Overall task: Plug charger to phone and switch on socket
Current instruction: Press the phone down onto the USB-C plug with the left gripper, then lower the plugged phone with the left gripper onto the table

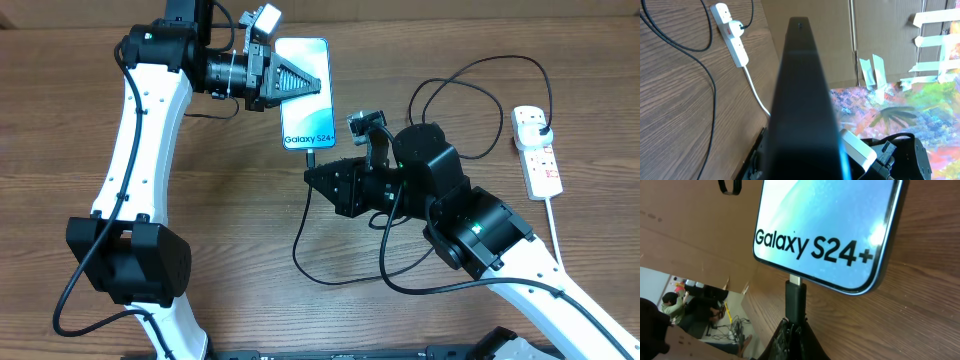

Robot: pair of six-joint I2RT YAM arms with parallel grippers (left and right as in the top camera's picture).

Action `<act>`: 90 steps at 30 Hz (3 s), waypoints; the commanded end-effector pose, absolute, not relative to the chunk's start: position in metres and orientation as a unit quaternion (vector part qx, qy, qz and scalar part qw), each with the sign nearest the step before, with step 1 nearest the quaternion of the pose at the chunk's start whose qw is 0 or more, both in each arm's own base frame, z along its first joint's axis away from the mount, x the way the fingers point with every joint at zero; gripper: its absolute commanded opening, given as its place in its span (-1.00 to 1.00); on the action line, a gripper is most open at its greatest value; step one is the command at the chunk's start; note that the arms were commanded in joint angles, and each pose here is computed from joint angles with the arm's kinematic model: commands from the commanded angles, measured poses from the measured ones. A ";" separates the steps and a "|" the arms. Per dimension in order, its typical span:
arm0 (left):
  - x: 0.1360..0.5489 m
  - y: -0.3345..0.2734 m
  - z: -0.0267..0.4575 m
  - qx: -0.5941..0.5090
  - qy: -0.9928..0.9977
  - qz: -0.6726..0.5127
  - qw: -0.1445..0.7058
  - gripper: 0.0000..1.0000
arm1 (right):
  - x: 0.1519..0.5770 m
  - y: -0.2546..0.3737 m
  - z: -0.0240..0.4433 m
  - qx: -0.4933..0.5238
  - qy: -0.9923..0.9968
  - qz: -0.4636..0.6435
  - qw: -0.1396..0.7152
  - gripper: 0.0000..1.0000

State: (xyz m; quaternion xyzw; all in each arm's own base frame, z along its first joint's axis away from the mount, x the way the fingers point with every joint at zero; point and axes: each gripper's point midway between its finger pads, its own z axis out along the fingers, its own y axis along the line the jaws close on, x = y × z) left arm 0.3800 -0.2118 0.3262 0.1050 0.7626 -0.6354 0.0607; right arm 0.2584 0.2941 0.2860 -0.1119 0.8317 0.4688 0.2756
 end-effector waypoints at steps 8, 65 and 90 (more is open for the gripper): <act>0.369 -0.212 0.342 0.132 0.749 -0.644 0.078 -0.91 | 0.275 0.282 0.300 -0.090 0.822 0.471 0.308 -0.92; 0.424 -0.168 0.108 0.027 0.926 -0.375 -0.044 -0.91 | 0.264 0.244 0.211 -0.013 0.920 0.338 0.201 -0.19; 0.442 -0.139 0.045 -0.013 0.965 -0.258 -0.042 -0.92 | 0.262 0.243 0.188 -0.006 0.934 0.315 0.166 -0.21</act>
